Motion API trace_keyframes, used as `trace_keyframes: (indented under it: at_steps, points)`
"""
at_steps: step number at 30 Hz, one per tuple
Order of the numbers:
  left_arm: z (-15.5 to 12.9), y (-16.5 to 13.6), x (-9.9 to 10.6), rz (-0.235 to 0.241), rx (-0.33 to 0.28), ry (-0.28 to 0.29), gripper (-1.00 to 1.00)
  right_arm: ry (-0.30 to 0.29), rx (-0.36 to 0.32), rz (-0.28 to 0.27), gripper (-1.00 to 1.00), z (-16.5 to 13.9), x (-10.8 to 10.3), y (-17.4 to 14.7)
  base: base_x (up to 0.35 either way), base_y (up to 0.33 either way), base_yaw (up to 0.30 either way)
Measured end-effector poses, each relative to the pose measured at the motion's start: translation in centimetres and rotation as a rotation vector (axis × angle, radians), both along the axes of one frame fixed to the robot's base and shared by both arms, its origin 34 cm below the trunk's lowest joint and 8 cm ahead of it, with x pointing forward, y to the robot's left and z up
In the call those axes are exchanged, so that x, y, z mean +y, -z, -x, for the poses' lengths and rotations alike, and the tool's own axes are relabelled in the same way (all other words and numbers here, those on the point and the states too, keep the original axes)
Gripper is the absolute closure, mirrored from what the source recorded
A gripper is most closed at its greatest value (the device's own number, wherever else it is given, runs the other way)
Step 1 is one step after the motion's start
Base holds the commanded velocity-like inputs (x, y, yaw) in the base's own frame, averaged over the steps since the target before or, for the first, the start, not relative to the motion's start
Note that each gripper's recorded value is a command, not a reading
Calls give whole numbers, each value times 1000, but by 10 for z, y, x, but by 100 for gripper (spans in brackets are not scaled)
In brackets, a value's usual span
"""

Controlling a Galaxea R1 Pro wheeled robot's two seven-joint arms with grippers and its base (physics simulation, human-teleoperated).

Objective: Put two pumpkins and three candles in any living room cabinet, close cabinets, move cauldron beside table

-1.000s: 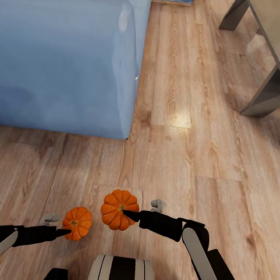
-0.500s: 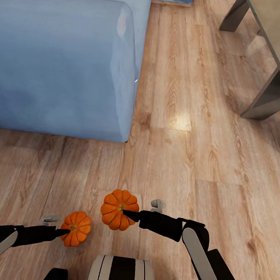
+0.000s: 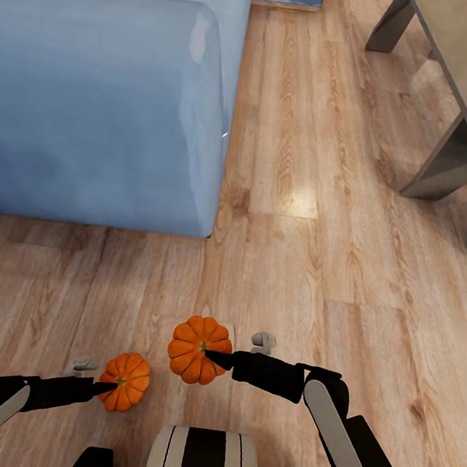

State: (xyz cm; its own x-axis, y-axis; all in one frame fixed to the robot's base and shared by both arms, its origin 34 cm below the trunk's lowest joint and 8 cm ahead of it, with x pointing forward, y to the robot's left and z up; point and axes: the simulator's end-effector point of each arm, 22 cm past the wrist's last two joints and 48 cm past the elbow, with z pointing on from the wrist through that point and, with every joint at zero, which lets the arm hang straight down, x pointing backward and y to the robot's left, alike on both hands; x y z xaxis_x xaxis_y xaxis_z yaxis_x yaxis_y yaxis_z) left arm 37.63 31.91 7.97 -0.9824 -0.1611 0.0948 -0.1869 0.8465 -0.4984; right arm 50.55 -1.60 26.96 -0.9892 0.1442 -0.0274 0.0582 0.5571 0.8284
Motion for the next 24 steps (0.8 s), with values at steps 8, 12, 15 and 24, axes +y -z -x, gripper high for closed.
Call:
trace_keyframes:
  at_steps: [8, 12, 15, 24]
  points:
    - [-1, -2, -3, 14, 1, -11, -100, -1, 0, 1, 100, 0, 0, 0, 0, -50, 0]
    - [-1, -2, -3, 14, 1, -11, -100, 0, 0, 0, 100, 0, 0, 0, 0, -3, 0]
    - [-1, -2, -3, 15, 1, -11, -100, 0, 0, -1, 100, 0, 0, 0, 0, 0, 0]
    - [-1, -2, -3, 15, 1, -10, -100, 0, 0, 0, 100, 0, 0, 0, 0, 0, 0]
